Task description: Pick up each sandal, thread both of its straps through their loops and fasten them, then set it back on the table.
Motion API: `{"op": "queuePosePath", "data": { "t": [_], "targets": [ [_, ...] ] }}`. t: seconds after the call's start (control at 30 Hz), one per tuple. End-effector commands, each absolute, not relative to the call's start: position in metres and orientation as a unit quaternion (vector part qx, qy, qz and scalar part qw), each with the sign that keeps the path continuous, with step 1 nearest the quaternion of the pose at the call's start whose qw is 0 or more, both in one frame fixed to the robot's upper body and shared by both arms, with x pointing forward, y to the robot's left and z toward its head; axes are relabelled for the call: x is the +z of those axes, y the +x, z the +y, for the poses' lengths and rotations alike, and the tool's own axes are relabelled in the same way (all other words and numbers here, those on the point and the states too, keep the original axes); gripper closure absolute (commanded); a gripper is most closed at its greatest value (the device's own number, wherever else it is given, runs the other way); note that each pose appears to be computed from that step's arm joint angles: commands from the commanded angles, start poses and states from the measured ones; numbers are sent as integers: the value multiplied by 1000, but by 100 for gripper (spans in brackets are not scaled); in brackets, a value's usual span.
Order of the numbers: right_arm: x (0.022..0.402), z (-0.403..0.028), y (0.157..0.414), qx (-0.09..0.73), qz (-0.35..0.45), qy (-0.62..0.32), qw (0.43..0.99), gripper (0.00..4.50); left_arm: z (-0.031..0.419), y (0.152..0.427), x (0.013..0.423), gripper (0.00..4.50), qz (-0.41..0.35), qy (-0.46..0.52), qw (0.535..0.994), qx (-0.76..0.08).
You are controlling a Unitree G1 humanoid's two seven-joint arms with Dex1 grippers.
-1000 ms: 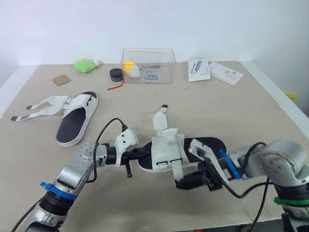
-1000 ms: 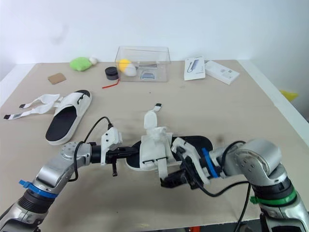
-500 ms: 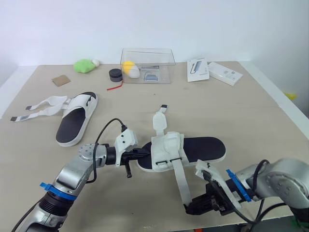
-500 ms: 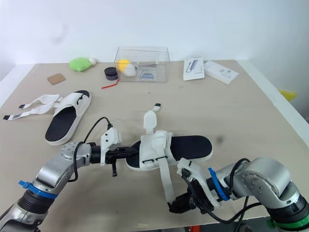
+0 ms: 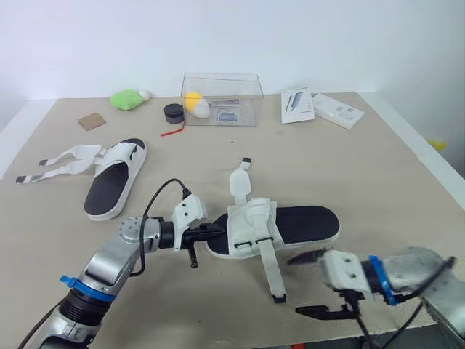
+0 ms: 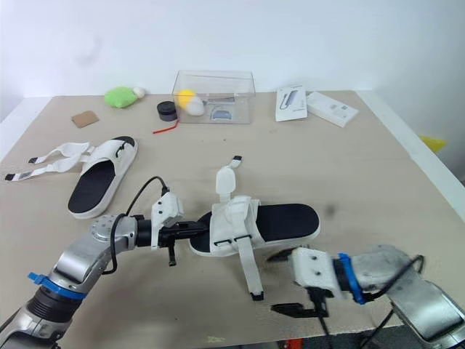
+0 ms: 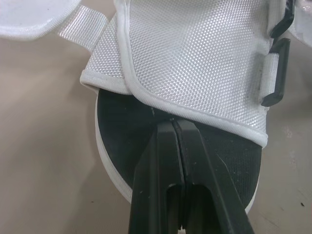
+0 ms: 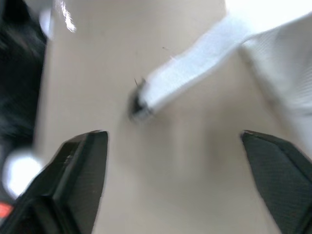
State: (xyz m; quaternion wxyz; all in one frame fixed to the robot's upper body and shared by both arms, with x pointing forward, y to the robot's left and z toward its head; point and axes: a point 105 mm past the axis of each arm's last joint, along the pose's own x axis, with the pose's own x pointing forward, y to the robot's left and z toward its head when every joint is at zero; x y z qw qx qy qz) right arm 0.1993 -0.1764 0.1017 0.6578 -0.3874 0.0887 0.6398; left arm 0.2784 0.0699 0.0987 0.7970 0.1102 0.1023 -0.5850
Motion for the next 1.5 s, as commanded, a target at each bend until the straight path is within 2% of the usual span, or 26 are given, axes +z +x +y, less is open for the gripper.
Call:
{"op": "queuePosePath", "data": {
  "t": [0.03,0.23,0.37,0.53,0.73,0.9,0.93,1.0,1.17,1.23,1.3,1.33,1.5],
  "targets": [
    [113,-188,202,640,-60,-521,561,2,69,271,82,450,137,103,786,-594],
    [118,-176,206,607,-250,-612,440,2,67,272,82,450,135,102,786,-595],
    [114,-167,199,602,-318,-617,393,2,65,270,82,450,134,99,785,-596],
    [103,-159,197,599,-349,-618,371,2,66,269,82,450,136,97,786,-595],
    [91,-142,202,587,-363,-623,369,2,65,269,82,450,137,98,786,-595],
    [82,-134,196,595,-371,-615,361,2,65,270,82,450,138,98,786,-594],
    [80,-133,194,597,-372,-613,361,54,65,270,83,450,137,98,786,-594],
    [77,-132,191,600,-373,-609,359,118,65,271,83,450,136,98,787,-593],
    [78,-131,189,605,-382,-596,363,367,65,272,83,450,136,98,788,-592],
    [83,-130,184,622,-387,-568,375,448,65,272,83,450,136,98,789,-591],
    [89,-130,181,638,-377,-540,399,448,66,272,83,450,136,98,789,-591],
    [97,-129,183,641,-363,-523,429,448,66,273,83,450,137,99,789,-591],
    [149,-112,194,653,-312,-443,530,448,69,274,82,450,139,102,788,-591]
  ]
}}
